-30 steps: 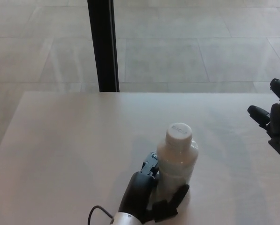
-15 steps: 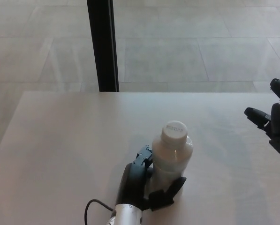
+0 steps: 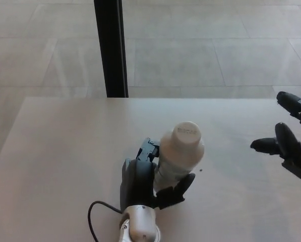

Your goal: The robot uses its left hand to to lift the bottle kept on the middle of the desk and tilts it towards its right hand. It then uses its right hand to rotate its cap to open it and places the bottle and cap back on the desk

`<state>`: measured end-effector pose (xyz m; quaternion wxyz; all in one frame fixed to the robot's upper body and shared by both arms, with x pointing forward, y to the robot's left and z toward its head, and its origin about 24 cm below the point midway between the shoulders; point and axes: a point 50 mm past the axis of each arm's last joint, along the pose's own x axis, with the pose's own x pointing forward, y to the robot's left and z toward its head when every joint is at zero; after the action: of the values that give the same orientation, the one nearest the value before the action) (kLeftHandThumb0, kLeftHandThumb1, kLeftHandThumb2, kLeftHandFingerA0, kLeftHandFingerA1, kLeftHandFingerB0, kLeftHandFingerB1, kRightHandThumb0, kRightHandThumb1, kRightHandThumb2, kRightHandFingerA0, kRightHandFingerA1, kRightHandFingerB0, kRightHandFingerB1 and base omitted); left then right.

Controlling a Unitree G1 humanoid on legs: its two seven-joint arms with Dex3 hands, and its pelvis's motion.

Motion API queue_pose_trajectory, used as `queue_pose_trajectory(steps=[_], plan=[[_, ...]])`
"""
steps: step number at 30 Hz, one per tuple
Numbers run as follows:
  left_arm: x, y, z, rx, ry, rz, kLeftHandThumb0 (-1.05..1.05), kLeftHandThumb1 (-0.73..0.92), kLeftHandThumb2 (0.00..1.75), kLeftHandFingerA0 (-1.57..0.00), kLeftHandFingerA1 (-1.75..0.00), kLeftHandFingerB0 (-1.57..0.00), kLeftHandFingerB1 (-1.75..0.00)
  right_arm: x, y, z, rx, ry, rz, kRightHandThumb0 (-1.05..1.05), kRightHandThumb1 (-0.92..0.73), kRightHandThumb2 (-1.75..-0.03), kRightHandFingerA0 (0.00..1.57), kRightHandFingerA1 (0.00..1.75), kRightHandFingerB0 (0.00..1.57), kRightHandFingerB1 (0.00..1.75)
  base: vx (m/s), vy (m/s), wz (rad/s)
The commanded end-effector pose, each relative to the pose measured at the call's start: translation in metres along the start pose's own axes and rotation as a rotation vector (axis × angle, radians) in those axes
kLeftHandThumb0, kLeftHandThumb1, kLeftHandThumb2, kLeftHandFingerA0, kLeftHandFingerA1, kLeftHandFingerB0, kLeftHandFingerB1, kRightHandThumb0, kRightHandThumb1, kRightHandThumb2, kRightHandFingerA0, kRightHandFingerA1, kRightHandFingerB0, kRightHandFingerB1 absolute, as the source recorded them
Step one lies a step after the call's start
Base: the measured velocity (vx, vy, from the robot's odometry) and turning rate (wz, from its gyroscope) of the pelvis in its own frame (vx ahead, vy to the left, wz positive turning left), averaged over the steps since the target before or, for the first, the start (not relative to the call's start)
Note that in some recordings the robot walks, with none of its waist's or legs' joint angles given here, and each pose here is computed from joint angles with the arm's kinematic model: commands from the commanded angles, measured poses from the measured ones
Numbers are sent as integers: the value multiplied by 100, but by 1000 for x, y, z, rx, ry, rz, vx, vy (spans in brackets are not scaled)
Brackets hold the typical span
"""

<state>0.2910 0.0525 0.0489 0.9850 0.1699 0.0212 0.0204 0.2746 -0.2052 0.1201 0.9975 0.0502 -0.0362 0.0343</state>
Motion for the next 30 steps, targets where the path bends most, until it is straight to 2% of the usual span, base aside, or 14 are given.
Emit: queue_pose_trajectory(steps=[1, 4, 5, 6, 7, 9, 10, 13, 19, 23, 26, 27, 28, 30], plan=[[11, 39, 2, 340, -6, 14, 3, 74, 77, -70, -158, -62, -92, -8, 10, -1, -173, -18, 87, -47, -60, -59, 85, 86, 48, 37, 0, 0, 0], [17, 71, 4, 485, 3, -30, 3, 75, 71, -72, -152, -72, -91, -13, 20, -8, -244, 8, 129, -48, -59, -58, 81, 85, 52, 37, 0, 0, 0], [17, 83, 2, 534, -6, -42, 6, 68, 85, -71, -170, -71, -131, -16, 25, -11, -288, -1, 155, -49, -59, -58, 79, 85, 51, 36, 0, 0, 0], [17, 84, 2, 541, -6, -47, 6, 68, 85, -71, -170, -71, -131, -17, 25, -11, -294, -2, 158, -49, -59, -58, 79, 85, 51, 36, 0, 0, 0], [16, 88, 1, 558, 3, -48, 3, 68, 85, -72, -145, -72, -105, -18, 27, -12, -312, -4, 164, -53, -60, -59, 77, 82, 51, 36, 0, 0, 0], [16, 94, 0, 583, 18, -51, 3, 68, 85, -72, -145, -72, -105, -19, 30, -13, -340, -9, 175, -53, -60, -59, 77, 82, 51, 36, 0, 0, 0], [14, 98, -5, 573, 23, -55, -2, 67, 91, -73, -173, -67, -140, -20, 34, -15, -361, -26, 202, -52, -61, -59, 77, 81, 50, 36, 0, 0, 0], [10, 101, -7, 641, 30, -91, 0, 59, 102, -78, -175, -72, -151, -21, 40, -16, -383, -27, 207, -54, -59, -58, 77, 90, 51, 36, 0, 0, 0], [8, 98, -8, 721, 49, -148, 0, 59, 111, -82, -175, -74, -143, -18, 54, -11, -534, -94, 190, -58, -60, -59, 77, 91, 54, 37, 0, 0, 0], [7, 95, -6, 693, 44, -138, 0, 57, 109, -81, -175, -72, -154, -15, 60, -13, -546, -103, 177, -56, -59, -59, 77, 91, 53, 37, 0, 0, 0], [7, 84, -1, 659, 37, -138, -1, 63, 104, -79, -175, -71, -136, -13, 66, -20, -575, -86, 169, -56, -60, -59, 83, 101, 53, 37, 0, 0, 0], [7, 82, 0, 654, 41, -138, 1, 66, 94, -77, -160, -71, -98, -12, 68, -22, -581, -85, 169, -55, -60, -59, 84, 102, 52, 37, 0, 0, 0], [7, 81, 1, 650, 45, -139, 2, 66, 92, -77, -152, -75, -94, -11, 71, -23, -583, -83, 167, -55, -60, -59, 85, 103, 52, 37, 0, 0, 0], [7, 79, 2, 638, 55, -140, 2, 66, 95, -77, -160, -74, -108, -10, 74, -26, -591, -79, 165, -55, -59, -59, 85, 100, 51, 37, 0, 0, 0]])
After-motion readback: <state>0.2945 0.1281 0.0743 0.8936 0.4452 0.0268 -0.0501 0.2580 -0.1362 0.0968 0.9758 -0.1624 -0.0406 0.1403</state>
